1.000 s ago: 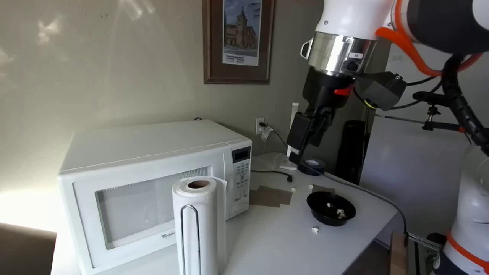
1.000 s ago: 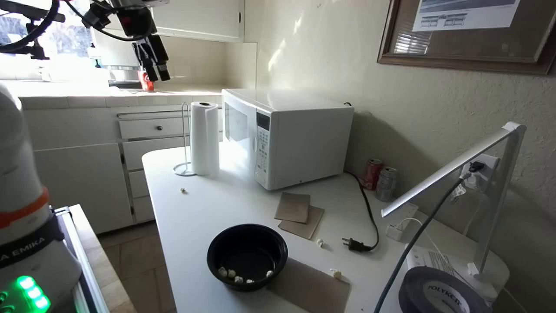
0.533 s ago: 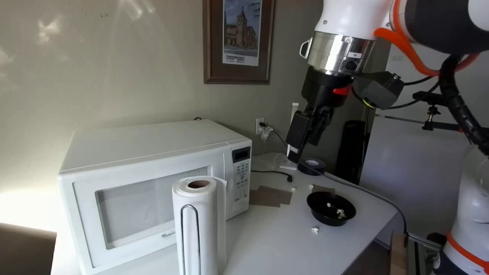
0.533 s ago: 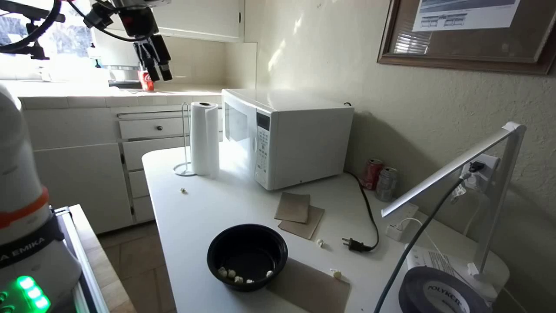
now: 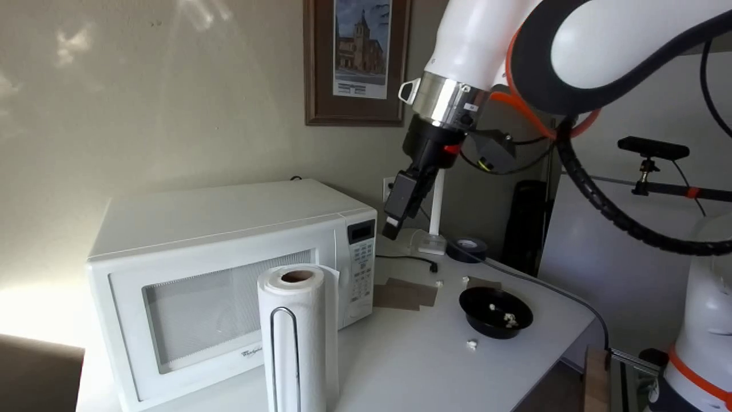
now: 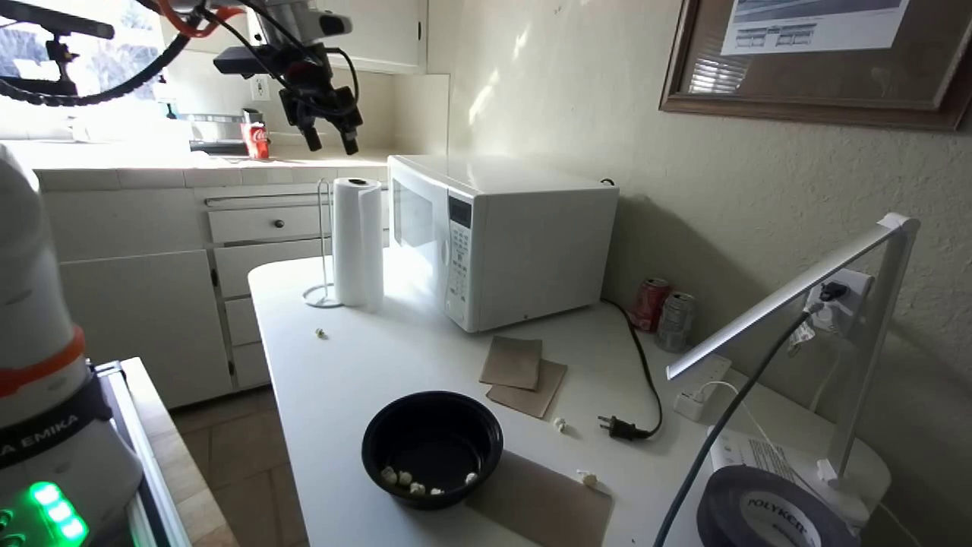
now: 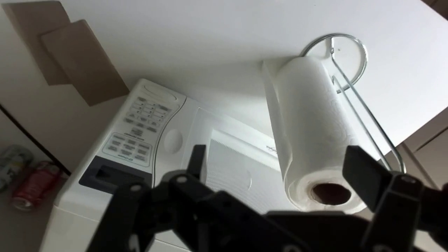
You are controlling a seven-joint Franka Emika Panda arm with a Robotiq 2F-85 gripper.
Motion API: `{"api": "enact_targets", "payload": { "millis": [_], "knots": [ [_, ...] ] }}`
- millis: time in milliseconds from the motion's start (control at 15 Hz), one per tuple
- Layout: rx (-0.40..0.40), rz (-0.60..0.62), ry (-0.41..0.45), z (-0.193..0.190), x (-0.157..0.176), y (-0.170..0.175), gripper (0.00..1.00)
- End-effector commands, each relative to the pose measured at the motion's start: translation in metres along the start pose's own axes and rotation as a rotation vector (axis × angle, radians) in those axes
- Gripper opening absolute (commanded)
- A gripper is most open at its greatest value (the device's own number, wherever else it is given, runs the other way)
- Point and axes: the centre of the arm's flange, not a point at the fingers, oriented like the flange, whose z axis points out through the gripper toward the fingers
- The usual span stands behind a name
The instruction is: Remove the paper towel from the paper towel holder and put it on the counter
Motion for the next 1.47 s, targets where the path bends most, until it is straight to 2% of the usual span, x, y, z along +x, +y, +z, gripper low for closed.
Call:
{"api": "enact_targets", "payload": {
  "millis": [0, 200, 600, 1400],
  "knots": [
    [0.057, -0.084, -0.037, 0.025, 0.034, 0.005, 1.00],
    [0.079, -0.140, -0.067, 0.039, 0.049, 0.001, 1.00],
    [0.110, -0.227, -0.063, 0.061, 0.070, -0.016, 1.00],
    [0.127, -0.248, 0.048, 0.106, 0.101, -0.025, 1.00]
  ]
}}
